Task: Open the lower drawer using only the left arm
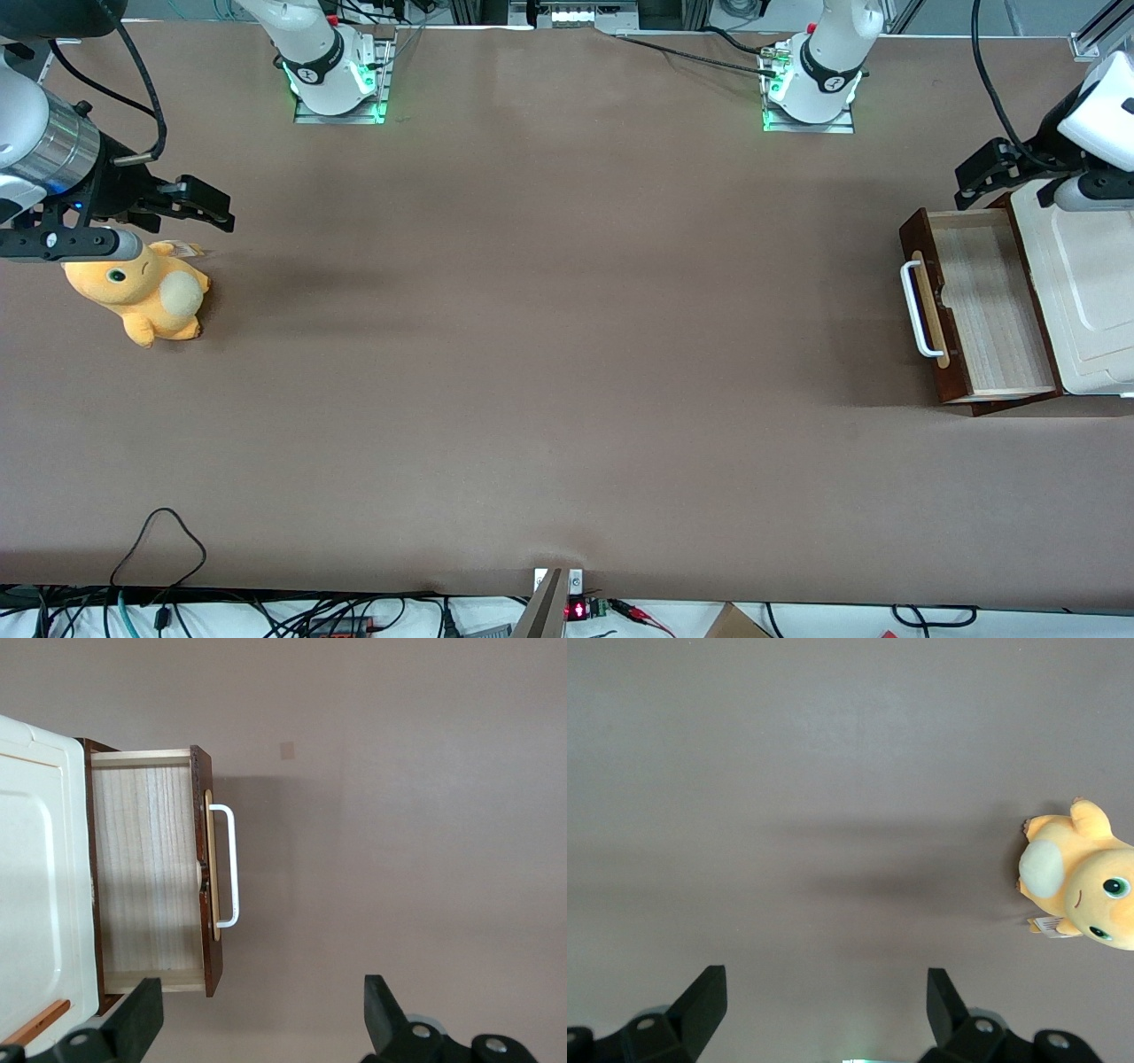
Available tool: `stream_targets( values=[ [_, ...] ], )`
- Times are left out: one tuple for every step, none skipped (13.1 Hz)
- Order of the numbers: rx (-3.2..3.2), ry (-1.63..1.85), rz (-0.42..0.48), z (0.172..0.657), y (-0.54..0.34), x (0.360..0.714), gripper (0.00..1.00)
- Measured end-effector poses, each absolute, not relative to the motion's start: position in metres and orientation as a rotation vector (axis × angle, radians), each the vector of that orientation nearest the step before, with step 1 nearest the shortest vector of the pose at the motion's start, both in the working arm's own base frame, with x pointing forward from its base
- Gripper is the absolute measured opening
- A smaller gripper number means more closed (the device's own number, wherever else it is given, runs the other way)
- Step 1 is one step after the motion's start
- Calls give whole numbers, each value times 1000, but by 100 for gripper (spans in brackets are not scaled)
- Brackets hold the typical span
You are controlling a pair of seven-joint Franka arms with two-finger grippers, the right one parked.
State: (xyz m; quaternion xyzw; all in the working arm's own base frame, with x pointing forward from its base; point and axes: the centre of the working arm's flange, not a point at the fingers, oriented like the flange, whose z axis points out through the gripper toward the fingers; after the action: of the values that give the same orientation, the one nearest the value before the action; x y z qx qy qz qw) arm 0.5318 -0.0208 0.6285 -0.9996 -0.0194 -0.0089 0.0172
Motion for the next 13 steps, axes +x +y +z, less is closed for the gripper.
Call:
stream_targets(
  values=[
    [-3108, -68, -33, 628, -17, 533, 100],
    [-3110, -74, -37, 628, -14, 534, 100],
    [-3112, -77, -43, 629, -12, 534, 100],
    [-3114, -78, -47, 630, -11, 535, 100],
    [-3114, -79, -49, 631, -10, 535, 100],
    [-3114, -79, -51, 631, -10, 535, 100],
    [-3114, -79, -52, 632, -10, 535, 100],
    [-3114, -79, -52, 632, -10, 535, 100],
    [-3115, -79, -53, 632, -10, 535, 100],
    [-3115, -79, -53, 632, -10, 535, 100],
    [-3116, -79, -54, 632, -10, 535, 100],
    [-3116, -79, -54, 632, -10, 535, 100],
    [-3116, -79, -54, 632, -10, 535, 100]
  ],
)
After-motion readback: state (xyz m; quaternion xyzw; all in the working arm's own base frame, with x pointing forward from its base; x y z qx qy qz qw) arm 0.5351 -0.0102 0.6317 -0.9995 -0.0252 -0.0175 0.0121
